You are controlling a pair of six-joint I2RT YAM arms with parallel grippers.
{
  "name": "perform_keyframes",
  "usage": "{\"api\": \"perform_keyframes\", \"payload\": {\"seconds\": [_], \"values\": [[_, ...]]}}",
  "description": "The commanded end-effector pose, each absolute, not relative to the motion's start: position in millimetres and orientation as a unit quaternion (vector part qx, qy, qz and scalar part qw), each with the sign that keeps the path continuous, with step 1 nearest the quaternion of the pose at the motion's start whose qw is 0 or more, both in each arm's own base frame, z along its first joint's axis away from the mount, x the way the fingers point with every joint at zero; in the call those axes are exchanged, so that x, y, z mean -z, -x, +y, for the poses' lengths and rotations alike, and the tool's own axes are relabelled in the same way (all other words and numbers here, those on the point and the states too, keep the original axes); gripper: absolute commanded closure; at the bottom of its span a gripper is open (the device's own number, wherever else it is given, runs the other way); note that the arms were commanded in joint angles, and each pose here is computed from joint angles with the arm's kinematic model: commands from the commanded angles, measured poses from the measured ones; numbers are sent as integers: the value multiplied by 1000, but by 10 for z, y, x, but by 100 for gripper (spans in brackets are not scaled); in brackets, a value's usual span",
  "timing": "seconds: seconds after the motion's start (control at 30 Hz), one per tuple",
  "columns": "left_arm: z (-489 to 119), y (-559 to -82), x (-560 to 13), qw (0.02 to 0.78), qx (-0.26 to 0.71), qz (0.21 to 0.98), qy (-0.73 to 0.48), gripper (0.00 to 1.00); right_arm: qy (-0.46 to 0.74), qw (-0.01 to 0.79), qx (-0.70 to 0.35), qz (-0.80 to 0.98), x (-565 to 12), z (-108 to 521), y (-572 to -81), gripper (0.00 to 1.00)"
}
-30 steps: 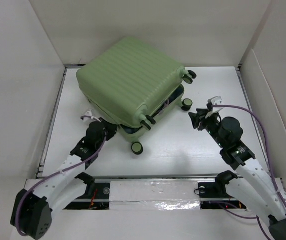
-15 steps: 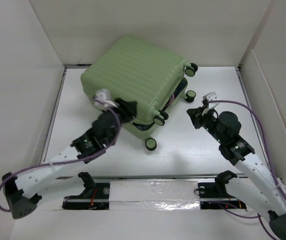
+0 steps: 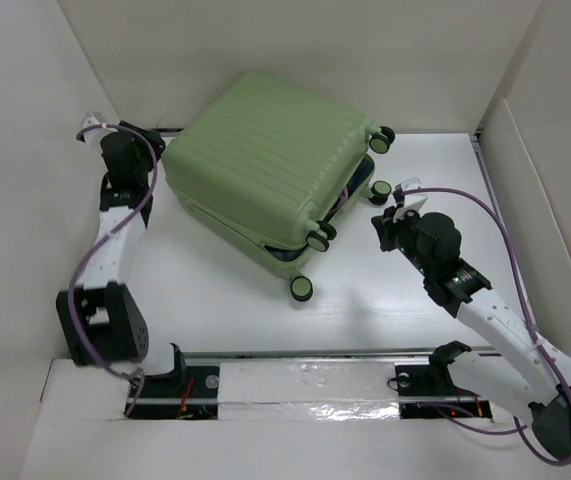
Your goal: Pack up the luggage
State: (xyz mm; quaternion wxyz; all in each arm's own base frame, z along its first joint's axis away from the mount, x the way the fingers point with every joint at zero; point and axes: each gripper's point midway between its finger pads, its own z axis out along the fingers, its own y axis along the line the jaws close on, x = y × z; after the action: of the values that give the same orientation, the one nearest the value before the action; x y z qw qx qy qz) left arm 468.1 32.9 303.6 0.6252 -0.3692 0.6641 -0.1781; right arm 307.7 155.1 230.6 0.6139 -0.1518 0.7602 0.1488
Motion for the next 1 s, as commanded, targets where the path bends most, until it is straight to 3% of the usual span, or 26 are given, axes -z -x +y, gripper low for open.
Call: {"api": "perform_keyframes", "payload": {"seconds": [0.0, 0.17, 0.33, 0.47, 0.77, 0.83, 0.87, 0.9, 0.97], "values": [[491, -5001, -3424, 638, 207, 669, 322, 60, 125, 647, -135, 740, -2562, 1490, -3156, 97], [892, -5671, -2726, 531, 195, 760, 321, 60, 115, 625, -113, 764, -2365, 1416, -3204, 97], [859, -5994, -2676, 522, 216, 772, 290, 60, 103, 613, -102, 777, -2195, 1338, -3224, 97], [684, -6240, -2213, 468, 275, 795, 270, 60, 85, 613, -95, 780, -2145, 1249, -3332, 97], [-311, -6343, -1867, 427, 390, 798, 167, 59, 56, 576, -104, 809, -1969, 1264, -3900, 93], [-408, -6284, -1699, 425, 379, 804, 173, 61, 54, 565, -103, 817, -1842, 1282, -4021, 91], [-445, -6211, -1938, 446, 379, 792, 175, 61, 54, 571, -107, 812, -1896, 1315, -4095, 90], [-517, -6092, -1694, 448, 380, 788, 186, 61, 56, 567, -113, 814, -1870, 1356, -4134, 89], [-550, -5893, -1958, 465, 407, 757, 213, 61, 48, 561, -113, 819, -1777, 1334, -4260, 89]]}}
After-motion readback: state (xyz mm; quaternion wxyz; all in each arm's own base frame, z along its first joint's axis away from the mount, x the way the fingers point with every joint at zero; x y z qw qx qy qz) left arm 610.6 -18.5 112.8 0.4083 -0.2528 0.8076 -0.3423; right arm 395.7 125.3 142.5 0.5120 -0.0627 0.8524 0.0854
